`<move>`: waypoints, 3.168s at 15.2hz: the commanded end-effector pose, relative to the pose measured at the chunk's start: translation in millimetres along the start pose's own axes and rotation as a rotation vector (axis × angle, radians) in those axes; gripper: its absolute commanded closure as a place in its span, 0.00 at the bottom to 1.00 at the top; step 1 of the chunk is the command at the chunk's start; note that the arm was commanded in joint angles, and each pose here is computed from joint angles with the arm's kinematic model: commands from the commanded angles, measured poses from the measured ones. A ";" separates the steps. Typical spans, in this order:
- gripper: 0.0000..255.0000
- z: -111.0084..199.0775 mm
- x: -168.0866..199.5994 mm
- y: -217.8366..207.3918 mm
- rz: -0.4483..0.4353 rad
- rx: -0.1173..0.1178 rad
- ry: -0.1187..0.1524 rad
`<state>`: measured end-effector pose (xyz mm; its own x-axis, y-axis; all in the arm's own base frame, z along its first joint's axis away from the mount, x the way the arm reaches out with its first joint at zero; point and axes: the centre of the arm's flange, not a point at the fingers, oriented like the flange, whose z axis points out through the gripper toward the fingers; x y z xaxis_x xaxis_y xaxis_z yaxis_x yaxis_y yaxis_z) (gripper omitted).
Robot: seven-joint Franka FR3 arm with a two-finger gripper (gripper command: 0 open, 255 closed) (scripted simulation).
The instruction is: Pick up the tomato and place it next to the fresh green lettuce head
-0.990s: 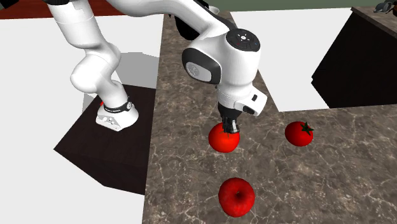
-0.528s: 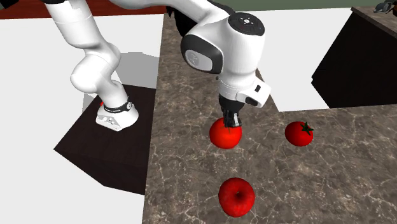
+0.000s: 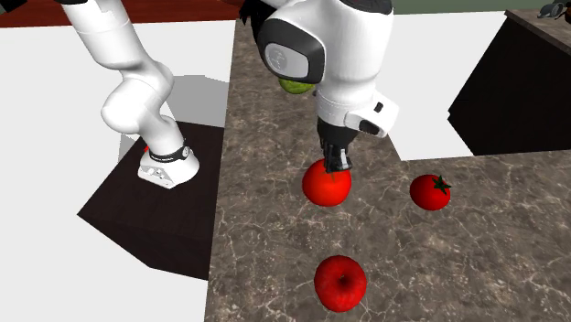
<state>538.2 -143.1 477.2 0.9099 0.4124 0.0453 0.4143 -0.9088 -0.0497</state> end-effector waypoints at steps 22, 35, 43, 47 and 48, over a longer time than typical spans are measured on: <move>1.00 -121.2 4.9 -6.7 0.000 0.000 0.000; 1.00 -161.1 27.3 -57.4 0.000 0.000 0.000; 1.00 -154.5 68.3 -154.5 0.000 0.000 0.000; 1.00 -151.2 88.8 -203.0 0.000 0.000 0.000; 1.00 -150.4 93.9 -215.2 0.000 0.000 0.000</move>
<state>532.9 71.0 642.2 0.9092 0.4138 0.0451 0.4158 -0.9081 -0.0502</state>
